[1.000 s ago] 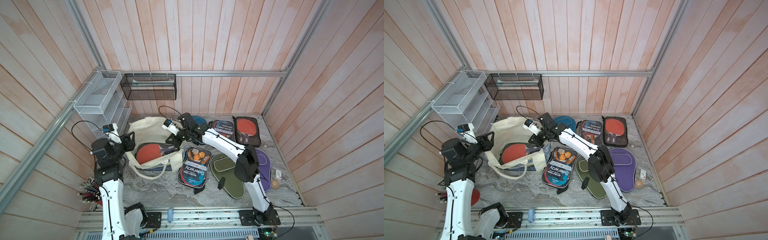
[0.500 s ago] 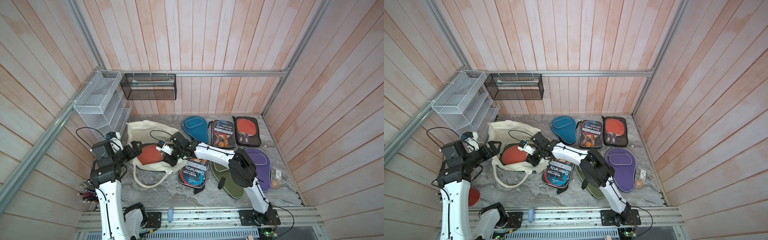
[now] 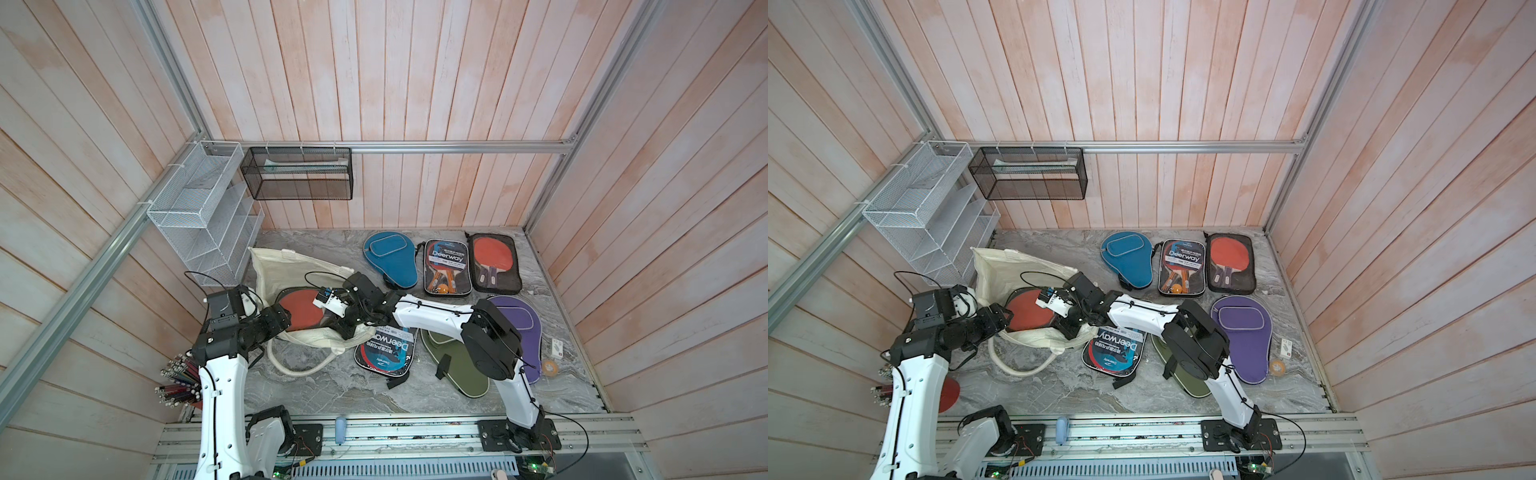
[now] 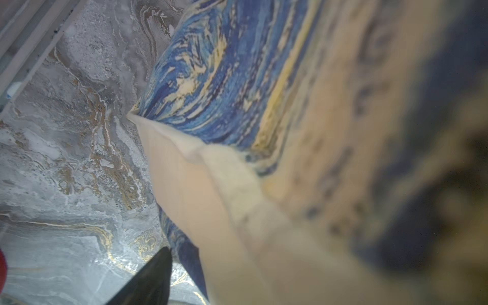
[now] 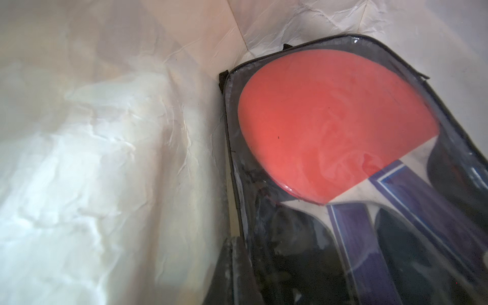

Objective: Remove the ping pong set from the canvas bag
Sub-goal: Pick up the canvas bag from the center of the board.

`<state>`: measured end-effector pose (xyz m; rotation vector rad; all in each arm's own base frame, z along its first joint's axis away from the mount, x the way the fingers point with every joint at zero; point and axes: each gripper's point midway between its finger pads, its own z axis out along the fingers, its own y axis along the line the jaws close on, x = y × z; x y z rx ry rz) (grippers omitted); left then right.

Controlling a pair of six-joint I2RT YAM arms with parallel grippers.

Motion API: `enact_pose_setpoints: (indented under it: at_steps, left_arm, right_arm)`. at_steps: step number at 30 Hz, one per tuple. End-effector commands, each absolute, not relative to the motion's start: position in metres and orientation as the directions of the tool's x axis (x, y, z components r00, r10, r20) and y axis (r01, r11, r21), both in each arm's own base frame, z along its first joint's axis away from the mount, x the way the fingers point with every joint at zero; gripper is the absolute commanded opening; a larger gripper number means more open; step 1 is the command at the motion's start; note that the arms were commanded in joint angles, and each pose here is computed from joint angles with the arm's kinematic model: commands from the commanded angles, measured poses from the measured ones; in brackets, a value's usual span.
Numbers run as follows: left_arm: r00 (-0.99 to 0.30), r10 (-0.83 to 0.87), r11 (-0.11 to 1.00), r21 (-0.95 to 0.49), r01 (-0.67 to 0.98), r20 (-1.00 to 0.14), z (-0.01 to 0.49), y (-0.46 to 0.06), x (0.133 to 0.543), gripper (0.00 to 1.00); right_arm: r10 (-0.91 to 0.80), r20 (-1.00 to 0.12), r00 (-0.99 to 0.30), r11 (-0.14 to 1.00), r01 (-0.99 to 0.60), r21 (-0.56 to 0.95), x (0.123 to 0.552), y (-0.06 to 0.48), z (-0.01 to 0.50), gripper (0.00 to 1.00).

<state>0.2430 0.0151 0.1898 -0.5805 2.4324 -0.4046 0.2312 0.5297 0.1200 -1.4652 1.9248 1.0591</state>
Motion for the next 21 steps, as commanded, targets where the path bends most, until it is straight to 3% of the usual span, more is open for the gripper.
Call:
enact_pose_setpoints:
  at_steps: [1,5,10,13,17,21]
  left_arm:
    - [-0.755,-0.468,0.877,-0.342,-0.336,-0.459,0.182,0.019,0.236,0.0]
    - [-0.799,-0.412,0.902,-0.319,-0.291,-0.438,0.178,0.009,0.239,0.0]
    - [-0.89,-0.257,0.951,-0.261,-0.165,-0.375,0.163,-0.024,0.24,0.0]
    - [-0.941,-0.15,0.974,-0.21,-0.087,-0.304,0.144,-0.046,0.241,0.0]
    - [-0.971,-0.07,0.983,-0.183,-0.028,-0.23,0.128,-0.065,0.24,0.0]
    - [-0.97,-0.056,0.98,-0.2,-0.008,-0.237,0.131,-0.07,0.24,0.0]
  right_arm:
    - [-0.619,-0.716,-0.324,0.12,-0.939,0.321,0.217,0.522,0.109,0.0]
    - [-0.625,-0.698,-0.35,0.163,-0.933,0.322,0.234,0.524,0.114,0.01]
    - [-0.564,-0.681,-0.466,0.276,-0.884,0.377,0.281,0.514,0.134,0.43]
    - [-0.556,-0.671,-0.491,0.337,-0.871,0.358,0.304,0.511,0.139,0.62]
    - [-0.578,-0.605,-0.548,0.438,-0.834,0.336,0.332,0.504,0.118,0.73]
    - [-0.58,-0.534,-0.615,0.555,-0.778,0.294,0.36,0.484,0.081,0.79]
